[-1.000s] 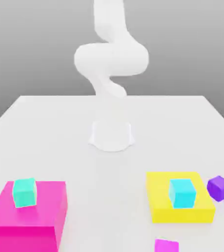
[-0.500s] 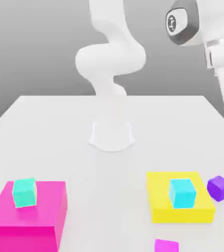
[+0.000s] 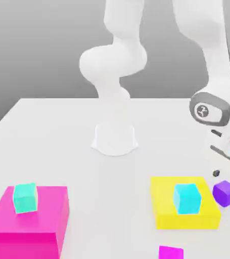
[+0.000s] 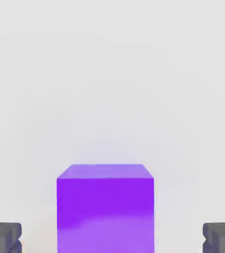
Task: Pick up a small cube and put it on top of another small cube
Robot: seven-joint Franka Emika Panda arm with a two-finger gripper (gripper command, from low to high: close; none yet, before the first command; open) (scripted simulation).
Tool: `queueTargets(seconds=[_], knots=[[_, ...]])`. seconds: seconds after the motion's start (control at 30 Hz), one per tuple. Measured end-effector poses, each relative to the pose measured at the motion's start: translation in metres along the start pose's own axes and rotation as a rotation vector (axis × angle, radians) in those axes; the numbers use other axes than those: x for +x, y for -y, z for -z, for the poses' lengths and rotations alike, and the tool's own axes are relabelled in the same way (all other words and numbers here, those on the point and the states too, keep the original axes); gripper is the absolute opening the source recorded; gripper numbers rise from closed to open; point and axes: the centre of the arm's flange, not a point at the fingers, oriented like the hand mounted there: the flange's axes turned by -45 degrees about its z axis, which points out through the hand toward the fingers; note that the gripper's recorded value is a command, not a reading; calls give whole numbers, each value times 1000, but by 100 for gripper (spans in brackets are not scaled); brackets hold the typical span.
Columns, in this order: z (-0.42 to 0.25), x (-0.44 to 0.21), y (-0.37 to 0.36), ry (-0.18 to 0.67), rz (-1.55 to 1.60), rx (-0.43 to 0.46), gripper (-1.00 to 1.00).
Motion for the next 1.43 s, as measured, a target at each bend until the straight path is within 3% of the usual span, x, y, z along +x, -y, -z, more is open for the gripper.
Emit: queueTargets(seconds=[0.23, 0.47, 0.73, 1.0, 1.13, 1.3, 1.33, 1.43], knots=[[-2, 0, 0, 1, 1, 2, -100], [62, -8, -4, -6, -37, 3, -100], [130, -243, -28, 7, -649, -18, -100], [185, -448, 74, 5, -1215, -15, -100], [200, -511, 143, -4, -1436, -2, -100], [152, -518, 150, -7, -1457, 1, -100], [142, -518, 151, -4, -1458, 1, 100], [142, -518, 151, -4, -1458, 1, 100]])
